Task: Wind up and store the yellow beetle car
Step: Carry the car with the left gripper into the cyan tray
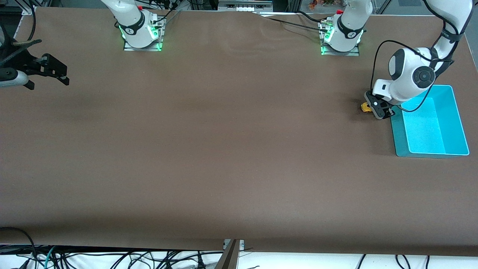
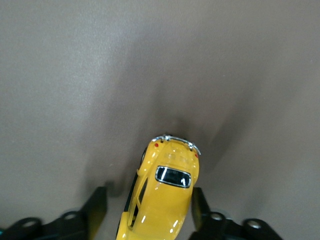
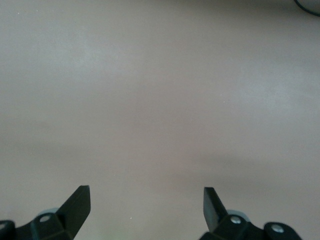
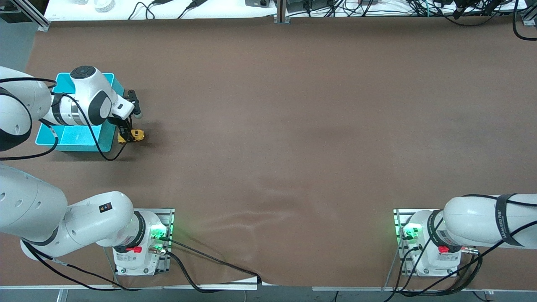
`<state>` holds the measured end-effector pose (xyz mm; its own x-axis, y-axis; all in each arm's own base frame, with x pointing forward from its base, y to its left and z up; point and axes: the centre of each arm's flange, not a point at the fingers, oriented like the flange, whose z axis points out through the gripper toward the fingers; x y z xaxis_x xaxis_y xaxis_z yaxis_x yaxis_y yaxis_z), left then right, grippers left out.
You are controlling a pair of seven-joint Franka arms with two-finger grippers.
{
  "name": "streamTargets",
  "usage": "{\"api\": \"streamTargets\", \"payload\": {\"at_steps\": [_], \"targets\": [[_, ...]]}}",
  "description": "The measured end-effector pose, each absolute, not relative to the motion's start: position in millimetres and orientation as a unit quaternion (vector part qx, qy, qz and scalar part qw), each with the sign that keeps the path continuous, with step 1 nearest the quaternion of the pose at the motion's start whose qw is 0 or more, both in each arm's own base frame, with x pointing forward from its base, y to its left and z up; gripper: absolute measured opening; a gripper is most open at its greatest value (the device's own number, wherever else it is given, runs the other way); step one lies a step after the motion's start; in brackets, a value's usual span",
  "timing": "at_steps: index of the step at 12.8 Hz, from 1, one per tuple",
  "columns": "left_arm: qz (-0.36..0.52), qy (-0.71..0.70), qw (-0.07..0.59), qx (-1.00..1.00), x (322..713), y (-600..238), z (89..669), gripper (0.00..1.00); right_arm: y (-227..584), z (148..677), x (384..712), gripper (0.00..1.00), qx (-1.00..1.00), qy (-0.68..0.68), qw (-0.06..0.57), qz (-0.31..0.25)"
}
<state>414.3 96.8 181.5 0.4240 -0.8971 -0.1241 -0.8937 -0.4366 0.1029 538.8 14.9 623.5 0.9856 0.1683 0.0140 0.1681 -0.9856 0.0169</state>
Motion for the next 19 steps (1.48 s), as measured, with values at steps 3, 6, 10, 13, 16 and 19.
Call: {"api": "streamTargets", "payload": {"at_steps": [3,6,10,13,16,19], "targets": [[-0.078,-0.538,0.010,0.840,416.5,91.4,182.7,0.47,14.8,621.1,536.6,1.00,0.998,0.067,0.007,-0.004],[-0.071,-0.556,0.004,0.828,425.8,73.4,189.4,0.47,15.0,618.9,533.8,1.00,0.998,0.052,0.007,-0.017],[-0.102,-0.582,-0.002,0.807,460.9,32.8,243.0,0.47,15.5,618.7,533.7,1.00,0.998,0.052,0.007,-0.018],[-0.139,-0.583,-0.010,0.800,510.1,14.5,325.3,0.47,15.7,619.2,533.7,1.00,0.999,0.052,0.007,-0.017],[-0.155,-0.578,-0.006,0.801,538.3,26.1,380.5,0.47,15.8,620.2,533.8,1.00,0.999,0.052,0.007,-0.016],[-0.167,-0.588,0.005,0.792,546.0,92.1,370.5,0.47,18.8,621.2,533.8,1.00,0.998,0.054,0.007,-0.015]]}}
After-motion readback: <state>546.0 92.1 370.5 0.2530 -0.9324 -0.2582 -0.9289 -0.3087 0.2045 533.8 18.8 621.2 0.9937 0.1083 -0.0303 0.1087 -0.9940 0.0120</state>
